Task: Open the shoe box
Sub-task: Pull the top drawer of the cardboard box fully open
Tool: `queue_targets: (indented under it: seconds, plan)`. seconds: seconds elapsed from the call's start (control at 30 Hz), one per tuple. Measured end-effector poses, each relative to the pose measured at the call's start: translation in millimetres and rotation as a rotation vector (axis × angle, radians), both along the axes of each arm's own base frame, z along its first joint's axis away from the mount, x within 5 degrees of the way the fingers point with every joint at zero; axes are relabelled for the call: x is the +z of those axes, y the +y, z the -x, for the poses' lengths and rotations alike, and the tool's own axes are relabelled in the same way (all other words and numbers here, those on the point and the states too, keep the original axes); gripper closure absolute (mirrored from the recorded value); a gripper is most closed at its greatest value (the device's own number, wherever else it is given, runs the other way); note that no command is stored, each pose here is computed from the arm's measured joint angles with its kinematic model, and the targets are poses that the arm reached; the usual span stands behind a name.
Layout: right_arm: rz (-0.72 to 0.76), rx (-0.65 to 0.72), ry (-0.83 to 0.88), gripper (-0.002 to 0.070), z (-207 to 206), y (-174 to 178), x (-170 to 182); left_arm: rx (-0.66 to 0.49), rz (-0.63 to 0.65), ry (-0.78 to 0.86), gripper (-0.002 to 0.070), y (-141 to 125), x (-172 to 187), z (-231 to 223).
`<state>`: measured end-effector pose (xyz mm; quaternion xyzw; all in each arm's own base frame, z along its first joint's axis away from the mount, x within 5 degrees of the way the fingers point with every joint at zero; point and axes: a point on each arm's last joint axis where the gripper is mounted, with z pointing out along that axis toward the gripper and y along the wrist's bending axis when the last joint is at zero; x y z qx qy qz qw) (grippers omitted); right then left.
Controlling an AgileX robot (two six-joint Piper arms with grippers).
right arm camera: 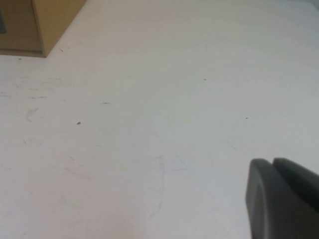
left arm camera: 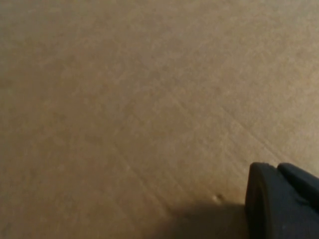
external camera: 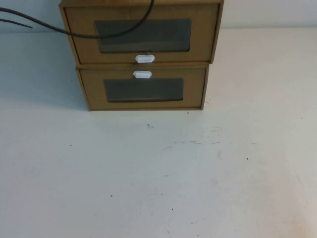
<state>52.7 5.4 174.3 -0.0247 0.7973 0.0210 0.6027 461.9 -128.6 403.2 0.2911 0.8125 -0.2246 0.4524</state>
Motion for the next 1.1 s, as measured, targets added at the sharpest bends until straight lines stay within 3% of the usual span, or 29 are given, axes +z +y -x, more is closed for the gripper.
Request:
queue_targets:
  seconds: [0.13,1.1]
  plan:
    - [0.0,0.0,0.0,0.069,0.0,0.0,0.0,-0.012,-0.016,-0.007,0.068,-9.8,-2.9,-0.2]
    - [-0.023,0.0,-0.011,0.0689,-0.3,0.5,1.1,0.009,-0.004,0.009,0.068,-9.9,-2.3,-0.4]
